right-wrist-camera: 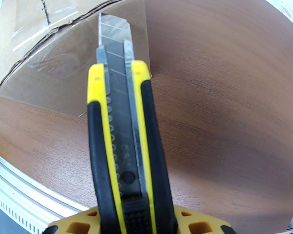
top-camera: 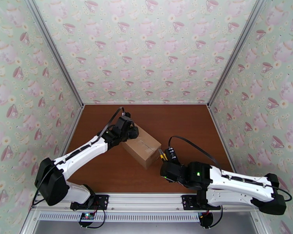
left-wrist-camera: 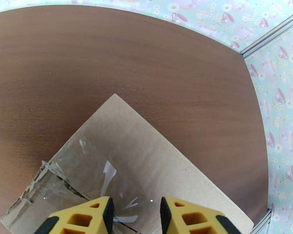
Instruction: Unpack the express box
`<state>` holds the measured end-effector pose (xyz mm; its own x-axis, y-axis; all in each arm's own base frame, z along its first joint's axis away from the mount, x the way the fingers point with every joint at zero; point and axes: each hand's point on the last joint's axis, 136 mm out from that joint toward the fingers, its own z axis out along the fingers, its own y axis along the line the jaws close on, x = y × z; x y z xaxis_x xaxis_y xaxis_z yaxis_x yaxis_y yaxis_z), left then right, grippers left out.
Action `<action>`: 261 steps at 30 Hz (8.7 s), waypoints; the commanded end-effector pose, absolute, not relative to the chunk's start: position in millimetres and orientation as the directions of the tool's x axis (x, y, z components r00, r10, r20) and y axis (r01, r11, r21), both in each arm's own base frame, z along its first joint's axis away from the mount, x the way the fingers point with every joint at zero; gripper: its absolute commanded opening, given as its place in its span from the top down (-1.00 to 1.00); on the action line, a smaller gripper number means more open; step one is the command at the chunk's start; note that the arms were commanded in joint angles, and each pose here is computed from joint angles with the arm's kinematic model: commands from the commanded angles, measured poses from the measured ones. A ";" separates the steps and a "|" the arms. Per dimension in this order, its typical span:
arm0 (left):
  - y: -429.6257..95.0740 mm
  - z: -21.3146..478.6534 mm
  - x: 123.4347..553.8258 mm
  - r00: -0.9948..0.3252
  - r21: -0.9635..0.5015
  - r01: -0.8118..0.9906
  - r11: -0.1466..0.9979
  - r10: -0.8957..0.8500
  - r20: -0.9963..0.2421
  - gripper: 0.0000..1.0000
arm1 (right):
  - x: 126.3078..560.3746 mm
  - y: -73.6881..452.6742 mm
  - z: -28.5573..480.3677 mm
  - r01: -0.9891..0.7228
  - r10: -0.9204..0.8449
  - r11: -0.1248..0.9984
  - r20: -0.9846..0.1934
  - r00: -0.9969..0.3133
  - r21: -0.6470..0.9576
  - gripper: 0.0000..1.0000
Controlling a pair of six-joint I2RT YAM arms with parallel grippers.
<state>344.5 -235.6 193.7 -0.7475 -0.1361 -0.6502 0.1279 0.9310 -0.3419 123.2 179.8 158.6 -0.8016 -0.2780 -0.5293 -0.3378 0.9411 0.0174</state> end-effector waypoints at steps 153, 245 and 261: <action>-278.6 147.7 225.2 -0.844 -0.456 0.093 0.885 -0.173 -0.508 0.35 | 131.5 229.8 171.4 -0.438 -0.410 0.895 -0.550 -0.727 -0.089 1.00; -309.6 323.3 267.7 -0.839 -0.765 0.349 0.542 -0.184 -0.512 -0.40 | 229.5 229.1 295.3 -0.409 -0.300 0.910 -0.780 -0.549 -0.062 1.00; -315.5 330.9 283.9 -0.821 -0.775 0.362 0.518 -0.216 -0.528 -0.18 | 236.0 264.1 306.2 -0.472 -0.286 0.881 -0.794 -0.537 0.002 1.00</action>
<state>278.0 -311.9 328.6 -0.8197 -0.2045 -0.5351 0.3625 0.5383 -0.7608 233.1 254.0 285.5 -0.5680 -0.3218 -0.7575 -0.4519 0.8912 -0.0398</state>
